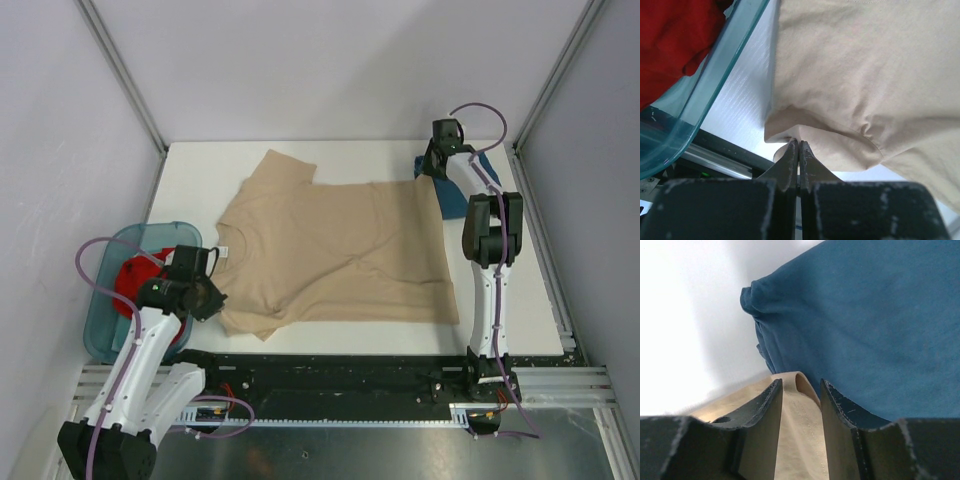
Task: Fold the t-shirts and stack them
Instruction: Flatten out the tshirt, then grap the side of the flattened tshirt closest away from the robot with both arms
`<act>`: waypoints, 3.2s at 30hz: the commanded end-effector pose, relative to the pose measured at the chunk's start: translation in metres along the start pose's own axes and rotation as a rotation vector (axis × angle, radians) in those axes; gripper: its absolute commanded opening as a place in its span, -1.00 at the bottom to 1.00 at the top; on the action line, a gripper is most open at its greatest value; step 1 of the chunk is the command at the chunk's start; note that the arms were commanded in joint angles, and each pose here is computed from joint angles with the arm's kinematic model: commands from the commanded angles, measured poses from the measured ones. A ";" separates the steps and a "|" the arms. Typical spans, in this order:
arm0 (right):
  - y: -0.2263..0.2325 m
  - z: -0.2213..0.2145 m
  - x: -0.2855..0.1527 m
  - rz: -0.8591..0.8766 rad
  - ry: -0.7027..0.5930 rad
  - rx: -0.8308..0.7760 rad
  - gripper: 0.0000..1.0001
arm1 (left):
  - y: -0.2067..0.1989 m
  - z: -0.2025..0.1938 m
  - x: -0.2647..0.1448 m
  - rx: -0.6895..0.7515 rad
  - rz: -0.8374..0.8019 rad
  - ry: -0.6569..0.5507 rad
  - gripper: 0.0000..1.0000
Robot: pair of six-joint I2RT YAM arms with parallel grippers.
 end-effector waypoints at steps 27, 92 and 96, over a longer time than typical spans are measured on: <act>-0.007 0.047 0.013 -0.136 -0.138 0.043 -1.00 | 0.011 -0.006 -0.004 -0.004 0.057 -0.002 -1.00; -0.175 -0.186 -0.264 -0.370 0.331 0.623 -0.48 | -0.020 0.027 -0.010 0.099 -0.095 -0.080 -1.00; -0.184 -0.201 -0.266 -0.401 0.359 0.650 -0.38 | -0.020 0.028 -0.010 0.100 -0.094 -0.083 -1.00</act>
Point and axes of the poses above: each gripper's point midway between its finger pads, its own x axis out along the fingers, its own y axis along the line the jaws close on, z = x × y, the point moved 6 cm from there along -x, back along the fingers, and after that the axes turned 13 degrees about x, right-handed, at the moved point
